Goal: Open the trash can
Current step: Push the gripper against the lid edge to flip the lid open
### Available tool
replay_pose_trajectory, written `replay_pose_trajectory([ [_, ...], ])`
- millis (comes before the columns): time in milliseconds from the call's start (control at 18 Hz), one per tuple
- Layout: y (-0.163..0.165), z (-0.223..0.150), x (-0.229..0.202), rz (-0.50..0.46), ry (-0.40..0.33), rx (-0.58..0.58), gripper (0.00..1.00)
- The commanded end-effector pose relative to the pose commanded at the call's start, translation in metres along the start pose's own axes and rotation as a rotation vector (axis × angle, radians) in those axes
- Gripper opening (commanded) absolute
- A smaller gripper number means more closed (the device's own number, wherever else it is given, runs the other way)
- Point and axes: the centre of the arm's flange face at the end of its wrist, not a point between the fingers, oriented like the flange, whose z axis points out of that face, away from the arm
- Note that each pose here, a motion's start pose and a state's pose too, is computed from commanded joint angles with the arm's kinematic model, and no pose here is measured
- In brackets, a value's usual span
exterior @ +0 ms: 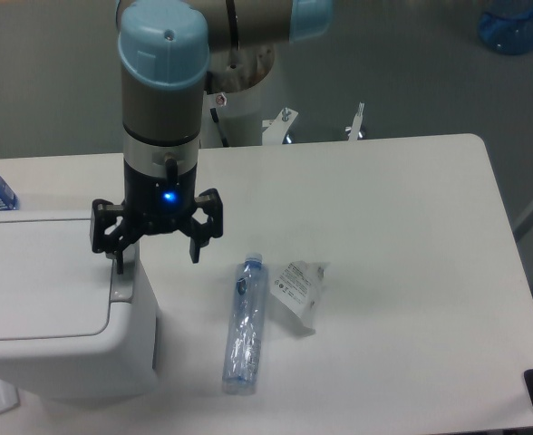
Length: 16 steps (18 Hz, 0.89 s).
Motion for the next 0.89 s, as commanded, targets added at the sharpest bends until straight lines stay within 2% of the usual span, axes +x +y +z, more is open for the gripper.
replay_pose_trajectory([
  [667, -0.005, -0.005, -0.015, -0.026, 0.001, 0.011, 1.00],
  [778, -0.007, -0.015, -0.017, -0.031, 0.011, 0.030, 1.00],
  [889, -0.011, -0.054, -0.026, -0.047, 0.026, 0.095, 1.00],
])
